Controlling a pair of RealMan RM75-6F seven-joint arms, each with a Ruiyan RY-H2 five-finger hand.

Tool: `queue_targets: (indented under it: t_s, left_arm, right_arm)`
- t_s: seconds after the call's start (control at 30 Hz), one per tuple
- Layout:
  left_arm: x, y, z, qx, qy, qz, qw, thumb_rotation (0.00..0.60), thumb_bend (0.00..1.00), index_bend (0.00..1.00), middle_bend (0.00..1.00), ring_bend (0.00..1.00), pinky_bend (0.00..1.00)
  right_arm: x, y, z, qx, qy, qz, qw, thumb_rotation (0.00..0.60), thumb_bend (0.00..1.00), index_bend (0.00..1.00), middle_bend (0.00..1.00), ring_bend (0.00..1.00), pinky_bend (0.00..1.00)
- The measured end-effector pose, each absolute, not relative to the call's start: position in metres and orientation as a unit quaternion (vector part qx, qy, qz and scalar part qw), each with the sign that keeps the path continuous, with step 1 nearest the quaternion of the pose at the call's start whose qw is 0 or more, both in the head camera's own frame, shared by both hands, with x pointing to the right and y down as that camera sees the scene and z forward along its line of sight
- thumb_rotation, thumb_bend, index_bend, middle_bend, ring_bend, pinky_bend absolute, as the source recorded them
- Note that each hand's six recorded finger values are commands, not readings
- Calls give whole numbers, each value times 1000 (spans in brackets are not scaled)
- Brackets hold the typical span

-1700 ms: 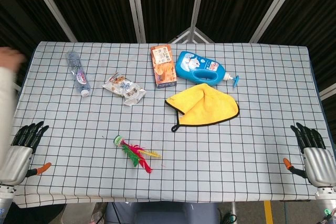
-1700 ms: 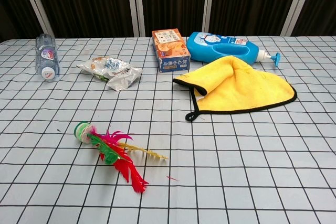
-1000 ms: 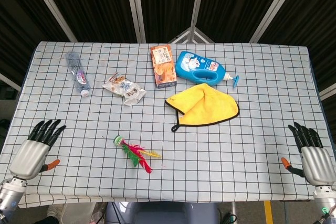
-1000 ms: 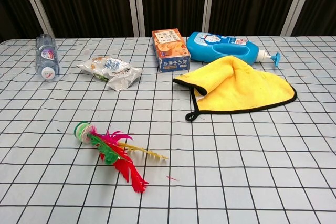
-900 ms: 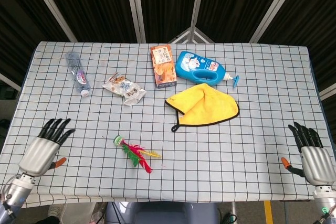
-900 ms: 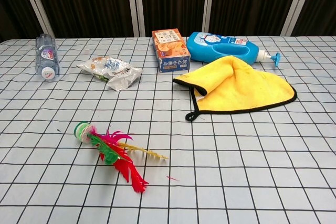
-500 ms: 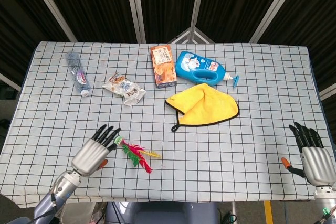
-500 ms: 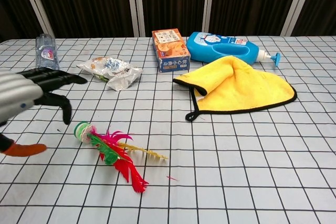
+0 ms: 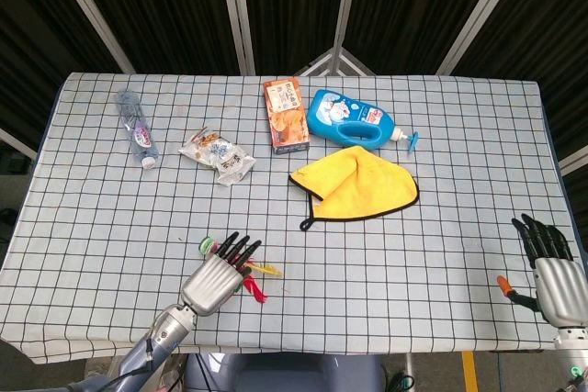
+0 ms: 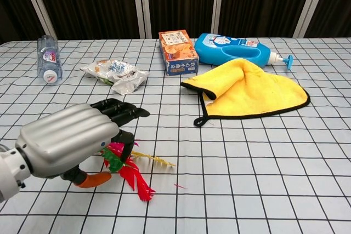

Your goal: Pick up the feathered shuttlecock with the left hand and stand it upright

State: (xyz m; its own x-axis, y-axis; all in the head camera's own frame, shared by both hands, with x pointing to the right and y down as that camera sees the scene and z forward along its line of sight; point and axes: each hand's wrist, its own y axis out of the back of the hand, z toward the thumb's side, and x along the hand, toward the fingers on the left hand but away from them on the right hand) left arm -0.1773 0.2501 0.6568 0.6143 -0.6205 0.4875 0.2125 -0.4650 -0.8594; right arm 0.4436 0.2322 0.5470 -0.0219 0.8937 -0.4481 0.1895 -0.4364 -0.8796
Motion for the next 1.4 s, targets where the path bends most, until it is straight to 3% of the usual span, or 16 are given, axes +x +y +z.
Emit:
queue_targets:
  t_s: [0.43, 0.8, 1.4]
  left_arm:
    - [-180, 246, 659, -745, 145, -429, 490, 600, 596, 541, 41, 0, 0]
    - [-179, 240, 655, -748, 162, -428, 481, 600, 608, 567, 45, 0, 0]
    - [-227, 180, 608, -719, 265, -438, 470, 600, 608, 568, 52, 0, 0]
  right_arm:
    - [444, 233, 547, -627, -430, 571, 309, 600, 334, 0, 0, 0, 0]
    - [445, 233, 546, -625, -432, 572, 307, 600, 334, 0, 0, 0, 0]
    - [445, 234, 546, -625, -429, 574, 310, 600, 333, 0, 0, 0, 0]
